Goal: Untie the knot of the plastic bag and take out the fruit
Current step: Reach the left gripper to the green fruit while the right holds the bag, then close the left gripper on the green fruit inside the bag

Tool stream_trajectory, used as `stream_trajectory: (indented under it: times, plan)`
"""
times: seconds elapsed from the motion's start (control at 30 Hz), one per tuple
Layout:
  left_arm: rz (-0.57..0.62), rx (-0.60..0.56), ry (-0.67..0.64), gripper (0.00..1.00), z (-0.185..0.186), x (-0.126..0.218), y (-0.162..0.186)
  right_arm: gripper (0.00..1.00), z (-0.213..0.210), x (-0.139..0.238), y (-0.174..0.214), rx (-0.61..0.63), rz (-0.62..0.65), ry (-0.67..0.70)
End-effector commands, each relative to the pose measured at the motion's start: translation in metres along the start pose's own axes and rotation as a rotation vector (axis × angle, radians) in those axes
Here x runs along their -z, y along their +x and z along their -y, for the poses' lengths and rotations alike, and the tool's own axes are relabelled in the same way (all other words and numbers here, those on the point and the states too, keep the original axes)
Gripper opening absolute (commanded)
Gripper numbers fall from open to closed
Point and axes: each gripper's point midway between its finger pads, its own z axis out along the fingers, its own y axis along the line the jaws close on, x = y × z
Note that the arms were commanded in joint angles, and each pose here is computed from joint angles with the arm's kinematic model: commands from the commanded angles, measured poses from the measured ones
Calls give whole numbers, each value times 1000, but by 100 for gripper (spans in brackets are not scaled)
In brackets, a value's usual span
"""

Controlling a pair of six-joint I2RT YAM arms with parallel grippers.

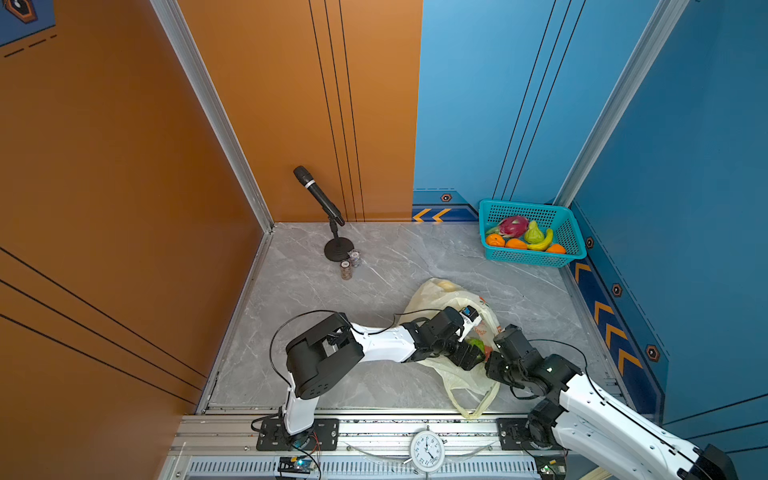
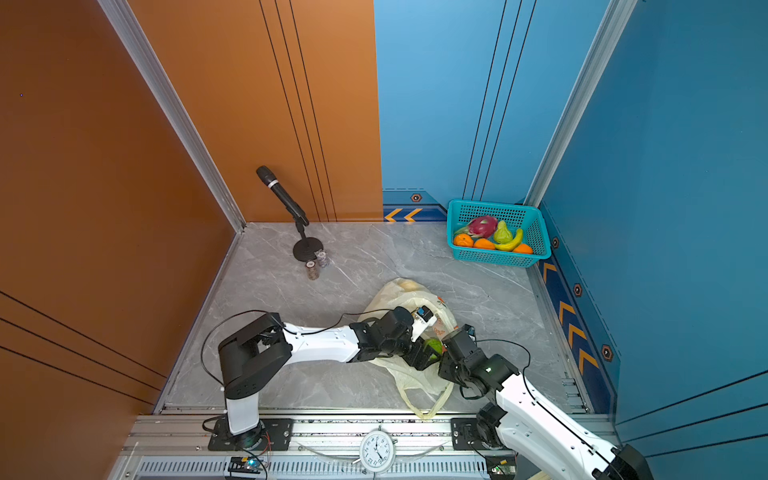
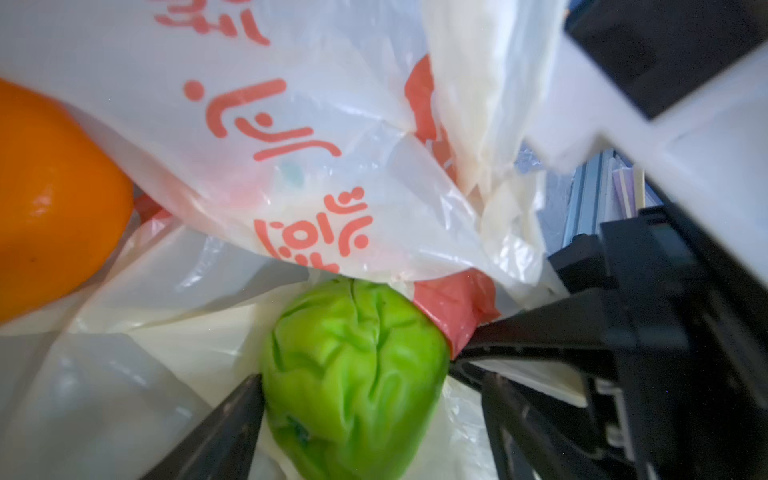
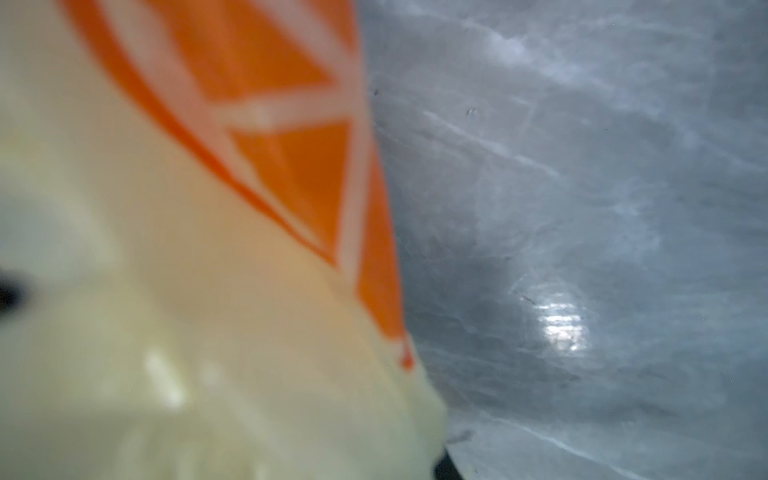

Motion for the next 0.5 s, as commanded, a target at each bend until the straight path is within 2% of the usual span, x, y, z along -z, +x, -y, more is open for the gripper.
stream_trajectory:
  times: [0.0,0.13,0.33,0.4,0.47]
  plan:
    - [-26,3,-23,83,-5,-8,6,22,8,4,-2,-29,15,29]
    - [-4,14,-149,78,-25,-8,-1,21,1,4,-1,-41,12,-16]
    - [40,-30,-185,73,-23,-1,-14,22,0,3,3,-40,-2,-32]
    - [51,-36,-183,74,-22,0,-19,22,-4,3,4,-38,-9,-50]
    - [65,-39,-173,80,-20,-1,-25,22,-5,1,6,-40,-18,-59]
